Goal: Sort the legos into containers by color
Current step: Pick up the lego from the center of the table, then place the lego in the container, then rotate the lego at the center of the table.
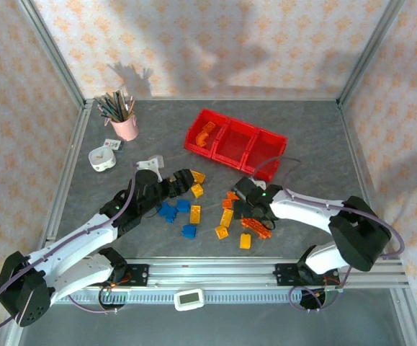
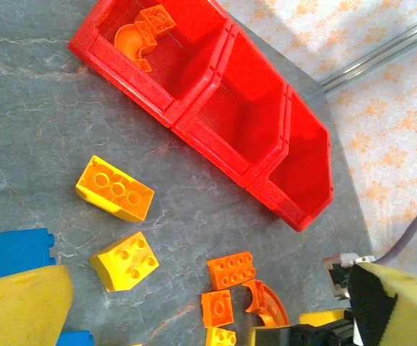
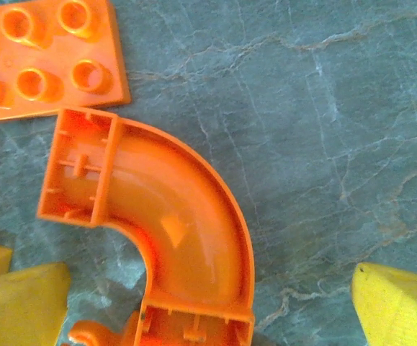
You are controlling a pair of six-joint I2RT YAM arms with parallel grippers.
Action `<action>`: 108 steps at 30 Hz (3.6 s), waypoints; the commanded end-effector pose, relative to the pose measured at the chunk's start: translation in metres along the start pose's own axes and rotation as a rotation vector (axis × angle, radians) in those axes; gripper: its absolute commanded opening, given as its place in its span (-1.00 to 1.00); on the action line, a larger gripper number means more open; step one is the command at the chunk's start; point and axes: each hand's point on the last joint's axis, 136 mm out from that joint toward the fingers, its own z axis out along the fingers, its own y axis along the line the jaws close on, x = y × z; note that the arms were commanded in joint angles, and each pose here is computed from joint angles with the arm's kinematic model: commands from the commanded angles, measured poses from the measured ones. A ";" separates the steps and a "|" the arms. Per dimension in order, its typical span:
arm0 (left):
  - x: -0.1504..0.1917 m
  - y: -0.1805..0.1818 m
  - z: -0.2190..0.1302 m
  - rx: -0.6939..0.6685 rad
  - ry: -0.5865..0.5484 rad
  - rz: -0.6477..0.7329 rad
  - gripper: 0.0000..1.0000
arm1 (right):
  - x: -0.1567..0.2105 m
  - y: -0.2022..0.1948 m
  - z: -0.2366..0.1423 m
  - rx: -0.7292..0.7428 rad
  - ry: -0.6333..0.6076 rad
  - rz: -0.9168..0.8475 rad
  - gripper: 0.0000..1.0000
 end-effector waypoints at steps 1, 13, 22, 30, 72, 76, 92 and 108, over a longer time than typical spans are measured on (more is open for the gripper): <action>0.004 0.007 0.000 -0.026 0.003 0.009 0.98 | -0.020 -0.003 0.000 0.025 -0.054 0.017 0.96; 0.003 0.008 0.002 -0.035 -0.002 0.014 0.98 | -0.047 0.005 0.015 -0.063 -0.068 0.046 0.51; 0.003 0.008 0.003 -0.037 -0.005 0.014 0.98 | -0.043 -0.004 0.017 -0.034 -0.076 0.046 0.01; 0.003 0.004 0.006 -0.029 0.004 0.020 0.98 | -0.051 -0.003 0.009 -0.041 -0.108 0.045 -0.22; -0.085 0.028 -0.005 -0.116 -0.174 0.015 0.98 | -0.353 0.142 -0.041 -0.200 -0.516 0.006 0.32; -0.085 0.024 -0.004 -0.100 -0.168 0.016 0.98 | -0.350 0.139 -0.070 -0.235 -0.535 0.004 0.39; -0.036 0.018 -0.006 -0.027 -0.041 0.011 0.98 | -0.183 0.077 -0.082 -0.200 -0.385 0.044 0.62; -0.004 0.013 0.004 -0.008 0.011 0.017 0.98 | -0.091 0.060 -0.020 -0.162 -0.279 0.278 0.72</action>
